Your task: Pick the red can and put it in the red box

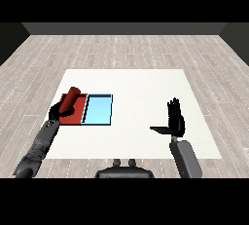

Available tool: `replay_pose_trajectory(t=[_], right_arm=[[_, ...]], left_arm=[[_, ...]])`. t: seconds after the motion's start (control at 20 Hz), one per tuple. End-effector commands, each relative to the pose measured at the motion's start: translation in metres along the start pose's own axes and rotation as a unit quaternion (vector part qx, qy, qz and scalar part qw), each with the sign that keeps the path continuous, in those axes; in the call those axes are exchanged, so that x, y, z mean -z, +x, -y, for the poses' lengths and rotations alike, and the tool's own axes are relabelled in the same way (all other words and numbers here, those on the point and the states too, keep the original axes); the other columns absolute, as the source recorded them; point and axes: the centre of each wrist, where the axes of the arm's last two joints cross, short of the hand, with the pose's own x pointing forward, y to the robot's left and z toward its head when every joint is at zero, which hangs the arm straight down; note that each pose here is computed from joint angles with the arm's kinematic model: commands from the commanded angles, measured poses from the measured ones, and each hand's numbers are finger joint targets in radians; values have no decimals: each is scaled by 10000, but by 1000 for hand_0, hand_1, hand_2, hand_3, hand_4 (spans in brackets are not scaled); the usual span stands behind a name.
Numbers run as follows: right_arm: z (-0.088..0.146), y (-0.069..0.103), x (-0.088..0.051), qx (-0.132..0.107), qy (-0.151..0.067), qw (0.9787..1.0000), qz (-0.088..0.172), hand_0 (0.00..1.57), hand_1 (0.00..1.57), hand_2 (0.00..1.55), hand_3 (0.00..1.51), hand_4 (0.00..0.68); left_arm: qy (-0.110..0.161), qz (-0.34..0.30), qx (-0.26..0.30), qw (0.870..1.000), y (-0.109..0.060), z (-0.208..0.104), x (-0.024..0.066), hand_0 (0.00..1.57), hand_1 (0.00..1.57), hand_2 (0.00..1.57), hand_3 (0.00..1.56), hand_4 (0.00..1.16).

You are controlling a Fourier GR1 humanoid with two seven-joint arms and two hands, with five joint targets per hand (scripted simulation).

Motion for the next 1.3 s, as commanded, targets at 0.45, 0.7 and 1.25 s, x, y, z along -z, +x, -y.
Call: replay_pose_trajectory(t=[0.45, 0.7, 1.25], right_arm=[[11, -167, 202, 22, -31, 10000, 80, 0, 0, 0, 0, 0], [65, -138, 286, 80, 47, 9999, 84, 0, 0, 0, 0, 0], [54, -171, 169, 30, 149, 9998, 111, 0, 0, 0, 0, 0]], left_arm=[[-1240, -950, 1013, 9825, -299, -28, 70, 0, 0, 0, 0, 0], [-398, -306, -642, 9967, -203, -46, 107, 0, 0, 0, 0, 0], [-1101, 2858, -4953, 8130, 696, 817, -170, 0, 0, 0, 0, 0]])
